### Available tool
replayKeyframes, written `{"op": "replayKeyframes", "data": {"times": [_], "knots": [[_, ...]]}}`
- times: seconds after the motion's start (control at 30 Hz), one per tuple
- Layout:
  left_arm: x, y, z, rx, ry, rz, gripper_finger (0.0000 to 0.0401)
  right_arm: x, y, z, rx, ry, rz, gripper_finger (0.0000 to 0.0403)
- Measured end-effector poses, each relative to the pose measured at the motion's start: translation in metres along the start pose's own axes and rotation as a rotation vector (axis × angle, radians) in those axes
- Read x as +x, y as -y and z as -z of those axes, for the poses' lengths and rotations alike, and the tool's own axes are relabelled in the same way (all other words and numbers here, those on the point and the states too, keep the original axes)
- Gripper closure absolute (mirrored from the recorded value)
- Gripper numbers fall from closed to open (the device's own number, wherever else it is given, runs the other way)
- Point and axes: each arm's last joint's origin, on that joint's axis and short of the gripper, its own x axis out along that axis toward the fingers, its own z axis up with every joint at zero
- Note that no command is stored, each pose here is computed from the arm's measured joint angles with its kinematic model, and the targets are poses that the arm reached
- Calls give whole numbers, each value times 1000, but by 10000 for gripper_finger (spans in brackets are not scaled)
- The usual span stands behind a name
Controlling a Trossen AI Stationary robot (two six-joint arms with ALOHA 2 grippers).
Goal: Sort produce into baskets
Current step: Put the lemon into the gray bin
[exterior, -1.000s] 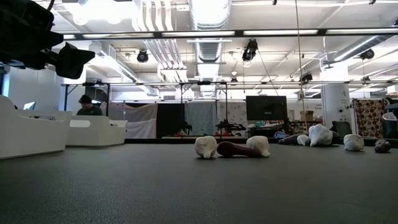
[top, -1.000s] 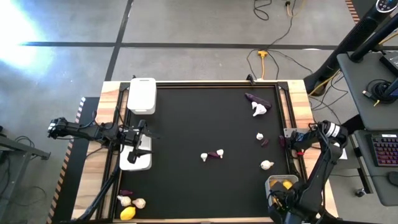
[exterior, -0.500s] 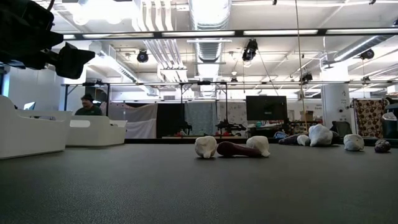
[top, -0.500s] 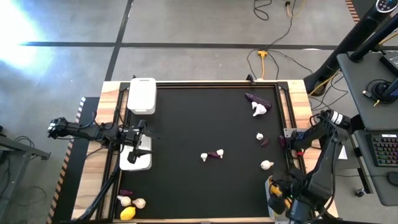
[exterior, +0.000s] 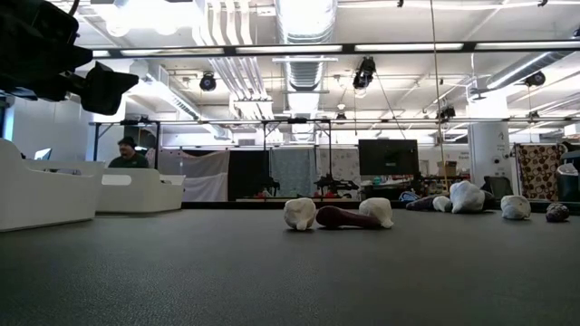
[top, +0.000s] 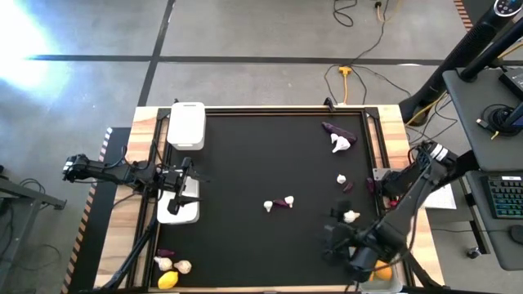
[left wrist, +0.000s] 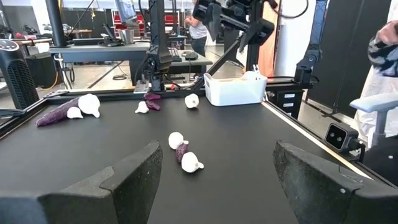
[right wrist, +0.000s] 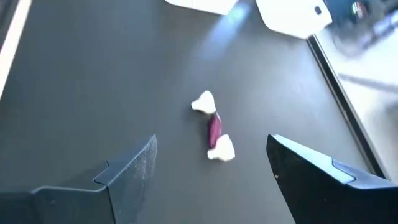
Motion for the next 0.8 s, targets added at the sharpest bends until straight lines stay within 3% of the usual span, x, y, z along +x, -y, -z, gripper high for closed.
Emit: {"op": "replayKeyframes", "data": {"times": [0.23,0.4,0.57,0.8], "knots": [[0,0,0,0,0,0,113,36,6,-15,-163,63,-63,110],[0,0,0,-4,2,-1,113,62,32,-27,-327,29,-7,110],[-1,-1,-11,-65,113,-47,113,83,74,-39,-332,-16,86,117],[-4,-1,-29,-214,303,-7,113,108,121,-49,-367,-68,173,127]]}}
